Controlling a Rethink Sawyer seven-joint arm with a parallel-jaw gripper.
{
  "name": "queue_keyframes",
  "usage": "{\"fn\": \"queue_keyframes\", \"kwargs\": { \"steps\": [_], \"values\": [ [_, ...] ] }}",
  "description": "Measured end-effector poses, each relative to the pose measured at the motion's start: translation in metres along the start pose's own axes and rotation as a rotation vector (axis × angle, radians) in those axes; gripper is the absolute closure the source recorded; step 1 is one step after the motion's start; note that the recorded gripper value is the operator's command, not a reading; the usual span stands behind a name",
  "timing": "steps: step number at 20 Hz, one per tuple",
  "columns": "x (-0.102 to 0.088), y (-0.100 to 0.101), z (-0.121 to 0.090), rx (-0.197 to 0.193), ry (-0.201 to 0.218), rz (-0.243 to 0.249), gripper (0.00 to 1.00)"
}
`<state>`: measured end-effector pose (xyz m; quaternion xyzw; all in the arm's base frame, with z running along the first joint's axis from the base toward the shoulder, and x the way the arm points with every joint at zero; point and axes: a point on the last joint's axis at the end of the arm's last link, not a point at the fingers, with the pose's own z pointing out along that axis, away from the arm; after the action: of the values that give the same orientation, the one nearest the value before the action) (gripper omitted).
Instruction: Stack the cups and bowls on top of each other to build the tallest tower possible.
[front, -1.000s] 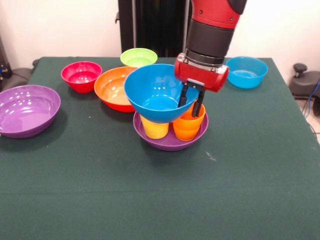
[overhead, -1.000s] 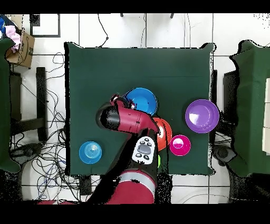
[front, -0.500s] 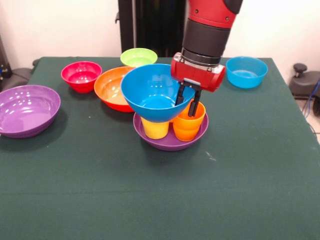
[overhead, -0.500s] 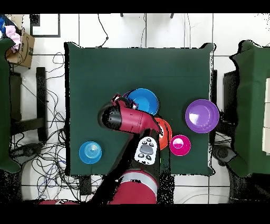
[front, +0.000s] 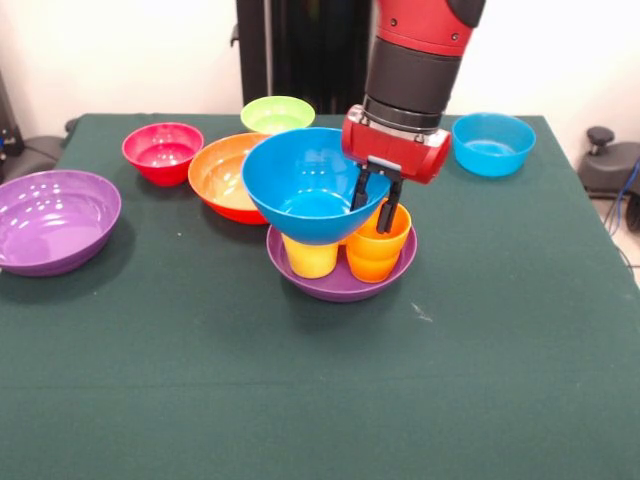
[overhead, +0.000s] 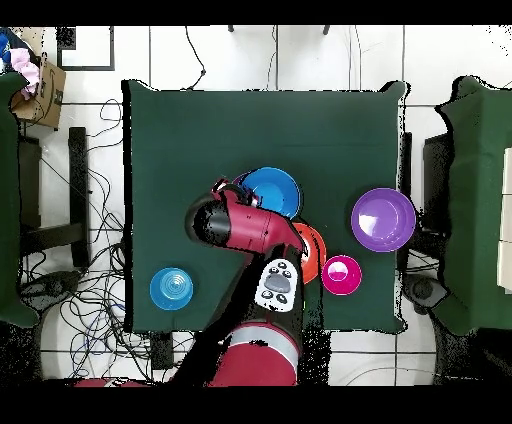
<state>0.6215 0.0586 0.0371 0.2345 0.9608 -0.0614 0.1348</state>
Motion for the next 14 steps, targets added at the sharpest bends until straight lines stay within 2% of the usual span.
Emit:
{"fn": "queue_keyframes", "kwargs": {
  "steps": [14],
  "values": [
    [0.011, -0.006, -0.008, 0.006, 0.015, 0.004, 1.00]
  ]
}}
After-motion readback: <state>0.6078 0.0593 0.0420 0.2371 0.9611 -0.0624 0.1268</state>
